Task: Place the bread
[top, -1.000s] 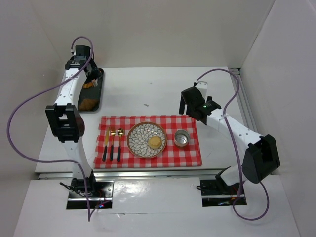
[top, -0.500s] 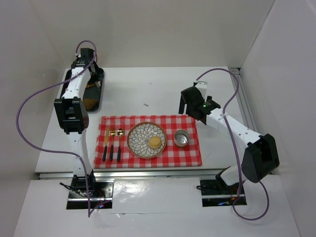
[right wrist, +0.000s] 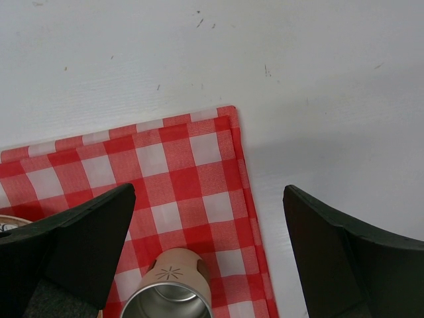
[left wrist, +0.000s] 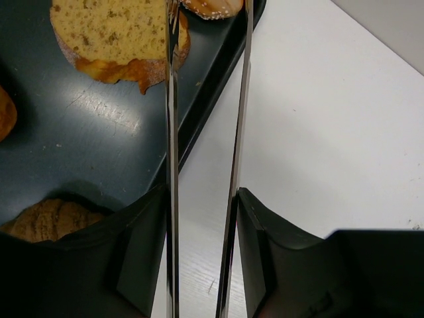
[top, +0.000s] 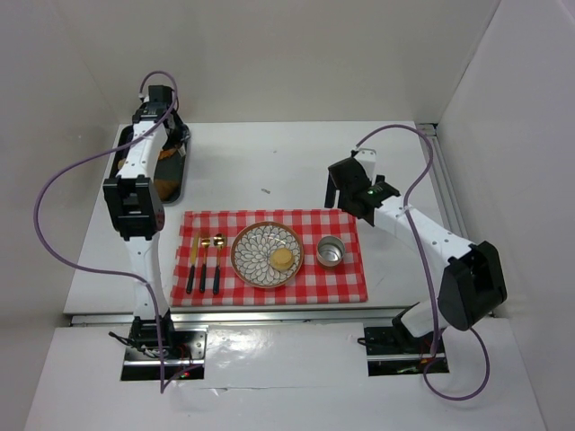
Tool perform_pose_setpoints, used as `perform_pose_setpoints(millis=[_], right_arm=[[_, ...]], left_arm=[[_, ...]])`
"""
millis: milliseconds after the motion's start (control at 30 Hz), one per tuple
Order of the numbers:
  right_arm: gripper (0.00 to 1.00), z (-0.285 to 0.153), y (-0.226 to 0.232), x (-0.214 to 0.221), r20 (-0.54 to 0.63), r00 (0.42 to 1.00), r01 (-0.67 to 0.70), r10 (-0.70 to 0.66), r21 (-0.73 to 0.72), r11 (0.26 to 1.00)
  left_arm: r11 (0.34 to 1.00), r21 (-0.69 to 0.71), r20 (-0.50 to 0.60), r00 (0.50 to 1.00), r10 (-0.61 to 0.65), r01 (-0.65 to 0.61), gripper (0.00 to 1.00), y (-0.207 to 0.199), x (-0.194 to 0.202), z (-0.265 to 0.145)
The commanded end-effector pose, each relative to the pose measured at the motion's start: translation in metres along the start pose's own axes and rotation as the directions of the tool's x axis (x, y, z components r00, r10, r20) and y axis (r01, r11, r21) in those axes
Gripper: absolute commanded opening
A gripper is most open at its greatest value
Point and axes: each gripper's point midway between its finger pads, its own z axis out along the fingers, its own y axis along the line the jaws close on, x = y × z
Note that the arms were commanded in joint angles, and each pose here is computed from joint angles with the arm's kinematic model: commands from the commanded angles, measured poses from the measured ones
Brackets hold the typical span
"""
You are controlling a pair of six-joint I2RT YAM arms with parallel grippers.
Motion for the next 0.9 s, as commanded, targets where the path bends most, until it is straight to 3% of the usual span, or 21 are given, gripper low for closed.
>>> perform_pose_setpoints(millis=[0, 400, 467, 500, 667, 867], right_arm=[[1.00, -0.001, 0.007, -0.016, 0.039, 0.999, -0.010, 0.010, -0.002, 1.000], [1.00, 0.000, 0.012, -0.019, 0.041, 0.999, -0.014, 0.015, -0.014, 1.000], [1.00, 0.000, 0.013, -0.018, 0.036, 0.999, -0.014, 0.015, -0.022, 1.000], [1.00, 0.000, 0.013, -0.018, 0.036, 0.999, -0.014, 0.015, -0.022, 1.000], [1.00, -0.001, 0.012, -0.016, 0.029, 1.000, -0.009, 0.010, -0.018, 1.000], [1.00, -0.005, 0.013, -0.019, 0.039, 0.999, -0.021, 0.022, -0.042, 0.999]], left_arm=[[1.000, 0.017, 0.048, 0.999, -0.021, 0.020, 0.56, -0.005, -0.016, 0.006], [0.999, 0.034, 0.089, 0.996, -0.015, 0.012, 0.21, -0.007, -0.024, -0.028], [0.999, 0.034, 0.108, 0.994, -0.019, 0.015, 0.14, -0.004, -0.028, -0.043], [0.999, 0.029, 0.120, 0.993, -0.021, 0.017, 0.06, -0.002, -0.031, -0.050], [0.998, 0.051, 0.206, 0.978, -0.038, 0.028, 0.05, 0.003, -0.046, -0.111], [0.997, 0.078, 0.225, 0.974, -0.022, 0.004, 0.05, 0.012, -0.036, -0.159]])
